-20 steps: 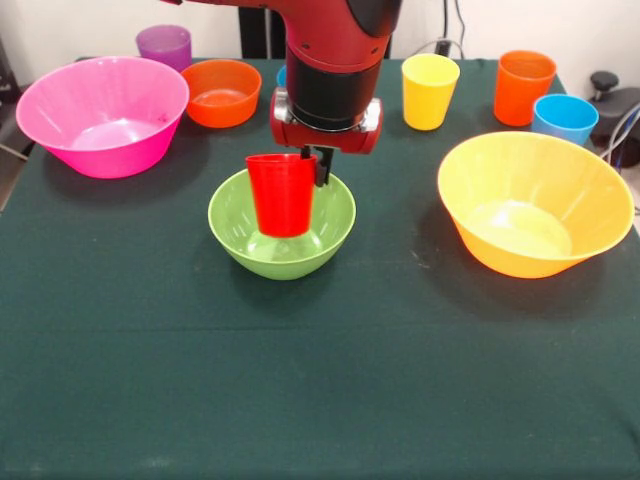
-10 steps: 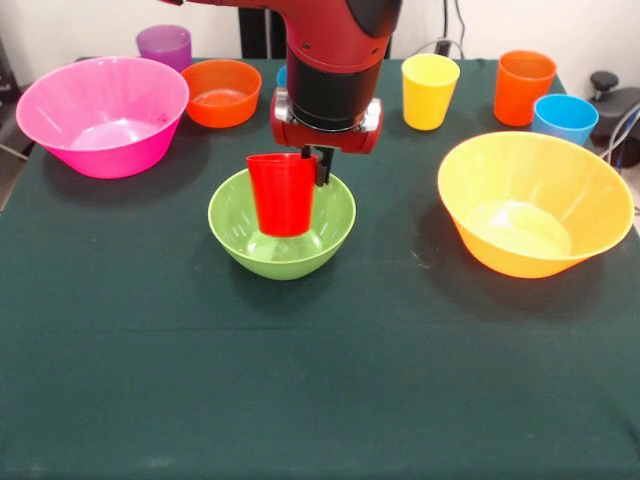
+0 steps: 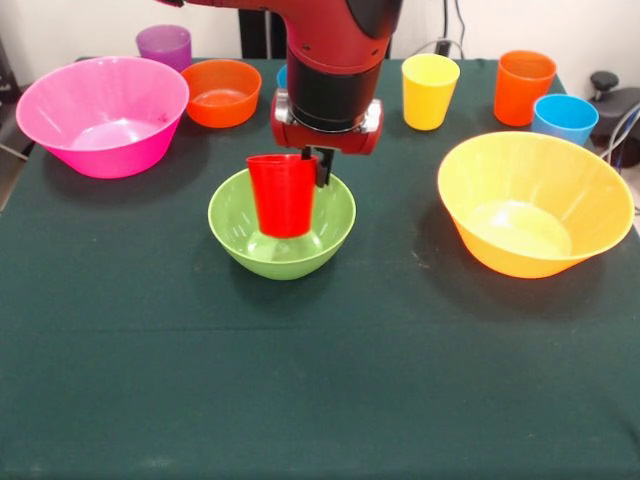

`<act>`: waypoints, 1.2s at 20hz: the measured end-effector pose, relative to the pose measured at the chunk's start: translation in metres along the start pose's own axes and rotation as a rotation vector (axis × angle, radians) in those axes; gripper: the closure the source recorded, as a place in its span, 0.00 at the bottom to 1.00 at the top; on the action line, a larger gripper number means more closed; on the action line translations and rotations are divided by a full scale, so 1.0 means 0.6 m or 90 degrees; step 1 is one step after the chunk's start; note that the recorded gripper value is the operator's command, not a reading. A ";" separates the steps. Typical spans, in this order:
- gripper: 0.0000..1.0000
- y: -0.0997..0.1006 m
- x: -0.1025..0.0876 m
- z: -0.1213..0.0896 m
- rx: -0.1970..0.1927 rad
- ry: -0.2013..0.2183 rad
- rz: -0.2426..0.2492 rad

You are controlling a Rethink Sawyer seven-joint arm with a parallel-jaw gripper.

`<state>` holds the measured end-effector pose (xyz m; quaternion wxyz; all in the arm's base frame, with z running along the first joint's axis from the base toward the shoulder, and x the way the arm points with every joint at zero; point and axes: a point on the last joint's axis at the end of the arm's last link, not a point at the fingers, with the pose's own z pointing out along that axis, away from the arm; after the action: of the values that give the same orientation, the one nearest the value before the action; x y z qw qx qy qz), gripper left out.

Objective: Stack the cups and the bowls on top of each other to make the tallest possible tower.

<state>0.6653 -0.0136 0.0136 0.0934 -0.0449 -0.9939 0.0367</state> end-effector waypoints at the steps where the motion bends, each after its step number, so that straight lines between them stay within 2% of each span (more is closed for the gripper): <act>1: 1.00 0.000 -0.001 0.001 0.000 -0.002 0.000; 11: 1.00 0.009 -0.006 0.035 -0.011 -0.030 -0.002; 24: 1.00 0.012 -0.006 0.039 -0.011 -0.032 -0.004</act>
<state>0.6650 -0.0085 -0.0108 0.0683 -0.0420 -0.9964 0.0288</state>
